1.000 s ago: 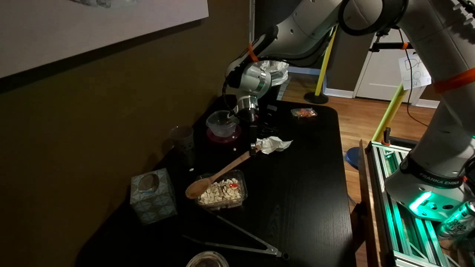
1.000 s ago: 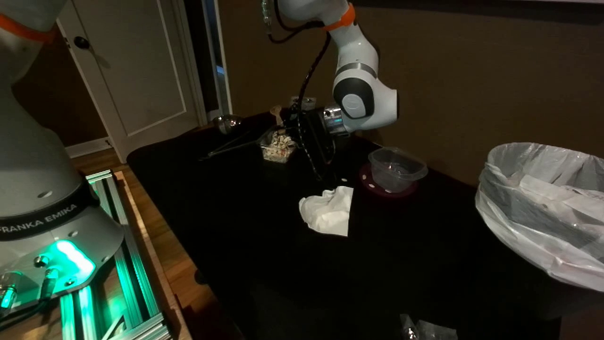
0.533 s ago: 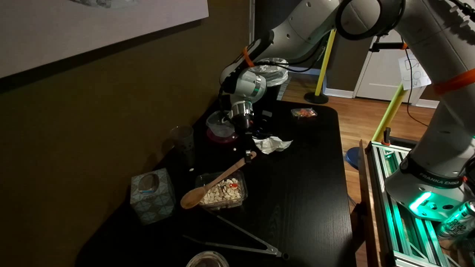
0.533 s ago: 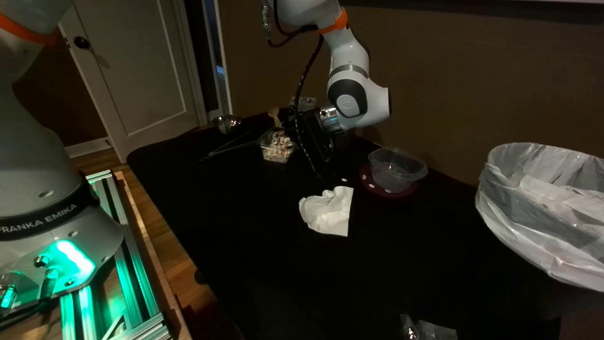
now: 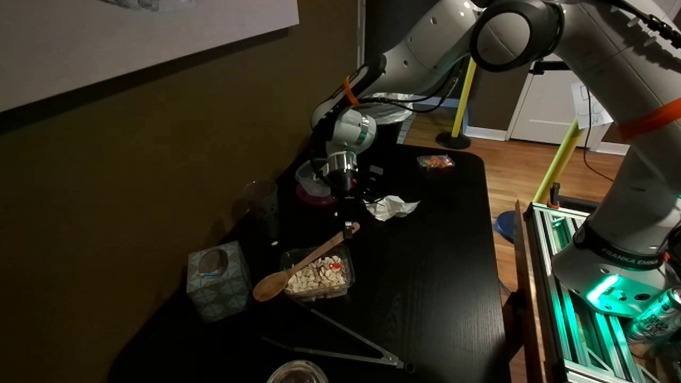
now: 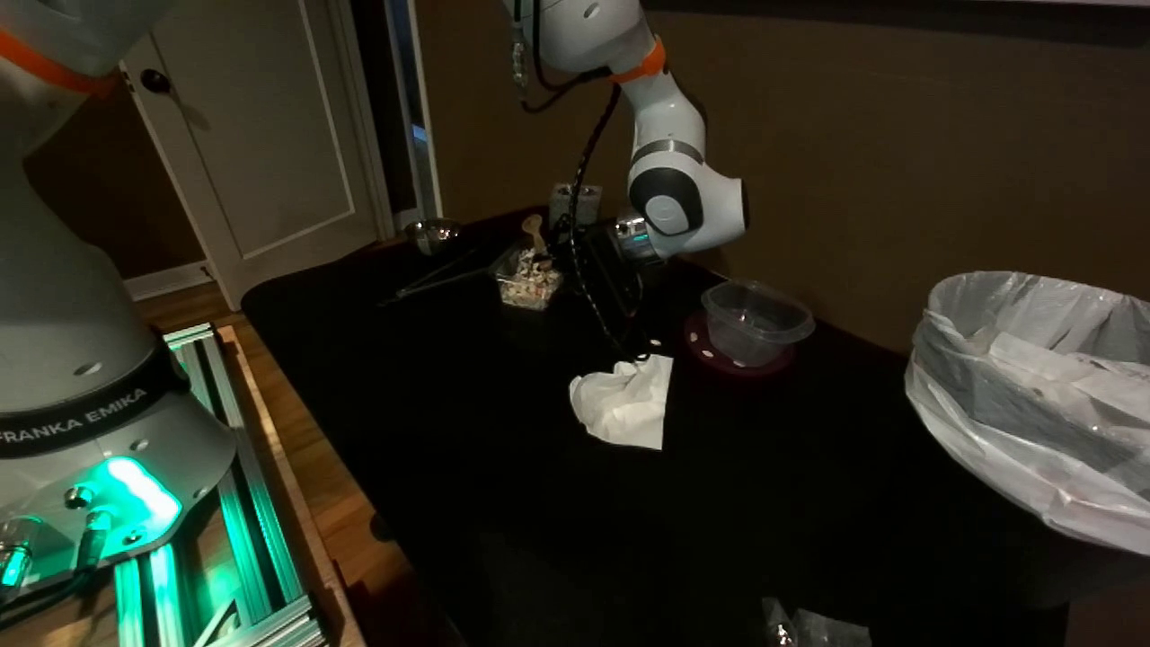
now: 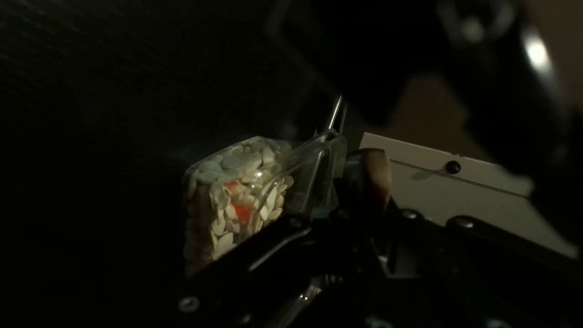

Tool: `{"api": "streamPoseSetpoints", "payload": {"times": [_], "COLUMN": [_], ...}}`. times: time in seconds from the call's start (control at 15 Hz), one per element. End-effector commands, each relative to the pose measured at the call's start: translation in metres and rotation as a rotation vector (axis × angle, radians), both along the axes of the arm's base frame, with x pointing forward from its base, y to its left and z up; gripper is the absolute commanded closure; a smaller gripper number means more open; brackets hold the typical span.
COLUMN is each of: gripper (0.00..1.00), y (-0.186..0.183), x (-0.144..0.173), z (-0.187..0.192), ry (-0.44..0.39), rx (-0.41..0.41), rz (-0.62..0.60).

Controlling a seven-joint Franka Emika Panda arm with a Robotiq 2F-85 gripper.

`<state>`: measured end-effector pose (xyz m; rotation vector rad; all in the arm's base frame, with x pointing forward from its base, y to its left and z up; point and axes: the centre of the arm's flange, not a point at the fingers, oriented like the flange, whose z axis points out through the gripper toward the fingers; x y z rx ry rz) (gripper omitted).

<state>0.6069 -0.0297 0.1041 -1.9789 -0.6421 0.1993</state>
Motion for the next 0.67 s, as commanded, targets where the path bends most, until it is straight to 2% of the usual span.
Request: {"api": "streamPoseSetpoints", "payload": {"times": [0.0,0.27,0.53,0.6], "gripper": [0.97,0.97,0.97,0.9], "y": [-0.009,-0.004,0.005,0.007], "x": [0.013,0.011,0.008,0.007], "z": [-0.014,-0.018,-0.014,-0.014], "ry": [-0.007,-0.009,-0.032,-0.029], "rx": [-0.018,-0.039,-0.021,-0.018], "rz": [0.006,0.039,0.053,0.064]}}
